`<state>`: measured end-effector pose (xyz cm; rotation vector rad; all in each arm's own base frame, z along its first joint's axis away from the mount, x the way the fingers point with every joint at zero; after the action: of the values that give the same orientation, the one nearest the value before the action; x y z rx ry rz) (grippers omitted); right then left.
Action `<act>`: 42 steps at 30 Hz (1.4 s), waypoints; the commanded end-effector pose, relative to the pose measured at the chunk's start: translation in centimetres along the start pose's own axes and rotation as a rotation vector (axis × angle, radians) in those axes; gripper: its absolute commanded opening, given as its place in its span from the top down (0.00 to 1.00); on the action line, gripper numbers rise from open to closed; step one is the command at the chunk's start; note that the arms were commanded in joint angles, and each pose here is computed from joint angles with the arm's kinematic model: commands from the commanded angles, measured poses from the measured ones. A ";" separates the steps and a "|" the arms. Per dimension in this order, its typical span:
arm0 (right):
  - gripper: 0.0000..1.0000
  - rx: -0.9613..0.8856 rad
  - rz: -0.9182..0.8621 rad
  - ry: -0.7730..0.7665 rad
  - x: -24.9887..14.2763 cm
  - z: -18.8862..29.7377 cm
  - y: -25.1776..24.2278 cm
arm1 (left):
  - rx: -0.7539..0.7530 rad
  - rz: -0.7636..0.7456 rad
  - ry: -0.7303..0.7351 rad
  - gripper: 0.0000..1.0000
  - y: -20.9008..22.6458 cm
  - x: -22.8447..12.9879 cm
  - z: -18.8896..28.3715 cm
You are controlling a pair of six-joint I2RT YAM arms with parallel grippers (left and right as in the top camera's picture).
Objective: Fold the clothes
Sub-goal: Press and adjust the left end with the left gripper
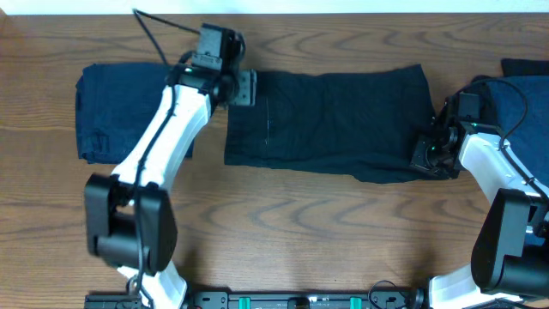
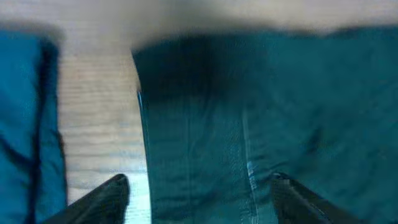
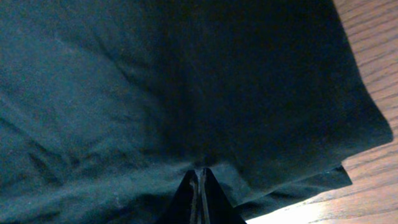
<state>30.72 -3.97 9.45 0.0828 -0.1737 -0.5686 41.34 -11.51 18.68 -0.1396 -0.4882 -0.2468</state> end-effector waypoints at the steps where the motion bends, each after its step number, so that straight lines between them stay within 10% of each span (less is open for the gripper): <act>1: 0.96 0.016 0.001 -0.021 0.4 0.6 0.6 | 0.009 0.012 0.083 0.15 0.4 -1.5 -2.0; 34: 0.96 0.016 0.001 -0.021 0.4 0.6 0.6 | -0.020 0.099 0.309 0.17 0.8 -6.1 -11.3; 42: 0.96 0.016 0.001 -0.021 0.4 0.6 0.6 | -0.026 0.100 0.312 0.37 0.7 -6.2 -11.3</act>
<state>30.73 -3.97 9.46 0.0828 -0.1741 -0.5686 41.93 -11.48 7.97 -0.1169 -0.2397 -0.1823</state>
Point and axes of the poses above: each gripper's point midway between its finger pads, its own z axis back along the fingers, its own y axis along the line the jaws close on, x = y × z, the point moved 8 cm from there along z, back along the fingers, and after that the axes turned 10 degrees about -z, right-handed, at the moved point
